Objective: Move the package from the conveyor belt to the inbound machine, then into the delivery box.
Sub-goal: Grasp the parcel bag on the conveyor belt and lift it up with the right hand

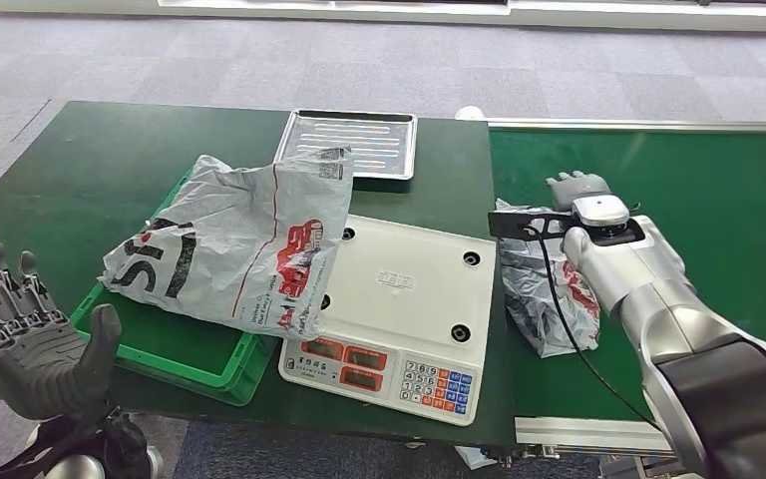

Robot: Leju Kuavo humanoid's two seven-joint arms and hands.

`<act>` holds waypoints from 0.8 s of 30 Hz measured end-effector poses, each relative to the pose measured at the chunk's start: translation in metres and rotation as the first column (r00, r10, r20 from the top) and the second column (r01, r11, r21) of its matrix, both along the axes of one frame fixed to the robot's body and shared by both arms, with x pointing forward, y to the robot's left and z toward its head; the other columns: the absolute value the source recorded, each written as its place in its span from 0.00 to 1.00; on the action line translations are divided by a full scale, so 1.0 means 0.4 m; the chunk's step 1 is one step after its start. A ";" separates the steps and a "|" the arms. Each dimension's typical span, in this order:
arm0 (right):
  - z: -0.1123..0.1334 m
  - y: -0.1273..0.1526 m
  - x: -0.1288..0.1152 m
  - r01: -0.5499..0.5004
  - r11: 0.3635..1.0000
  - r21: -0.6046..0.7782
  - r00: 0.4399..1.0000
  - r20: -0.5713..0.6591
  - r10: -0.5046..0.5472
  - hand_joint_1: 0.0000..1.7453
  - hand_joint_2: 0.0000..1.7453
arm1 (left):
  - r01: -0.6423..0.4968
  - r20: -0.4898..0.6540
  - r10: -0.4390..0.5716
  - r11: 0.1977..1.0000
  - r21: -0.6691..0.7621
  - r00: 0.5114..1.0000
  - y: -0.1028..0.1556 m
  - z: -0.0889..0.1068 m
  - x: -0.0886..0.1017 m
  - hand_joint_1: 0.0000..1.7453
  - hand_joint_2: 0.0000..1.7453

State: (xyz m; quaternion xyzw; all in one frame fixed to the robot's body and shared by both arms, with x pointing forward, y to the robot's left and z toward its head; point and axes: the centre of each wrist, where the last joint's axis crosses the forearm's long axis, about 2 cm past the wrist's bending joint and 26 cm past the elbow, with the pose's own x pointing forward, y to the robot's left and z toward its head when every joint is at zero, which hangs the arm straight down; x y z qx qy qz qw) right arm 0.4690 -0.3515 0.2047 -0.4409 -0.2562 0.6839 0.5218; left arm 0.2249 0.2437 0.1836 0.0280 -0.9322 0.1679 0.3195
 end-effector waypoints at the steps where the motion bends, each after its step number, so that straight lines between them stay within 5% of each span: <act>1: -0.006 0.000 -0.003 -0.020 1.000 0.024 0.999 -0.026 0.021 0.00 1.00 | 0.001 0.000 -0.001 1.000 0.001 1.000 0.000 0.000 0.000 0.00 1.00; 17: -0.102 0.004 -0.052 -0.091 0.963 0.253 0.963 -0.224 0.149 0.00 1.00 | -0.010 0.000 0.010 1.000 0.005 1.000 0.016 0.001 0.003 0.00 1.00; 24: -0.117 0.005 -0.060 -0.046 0.973 0.225 0.973 -0.212 0.095 0.00 1.00 | -0.013 0.006 0.013 1.000 0.006 1.000 0.019 0.004 0.004 0.00 1.00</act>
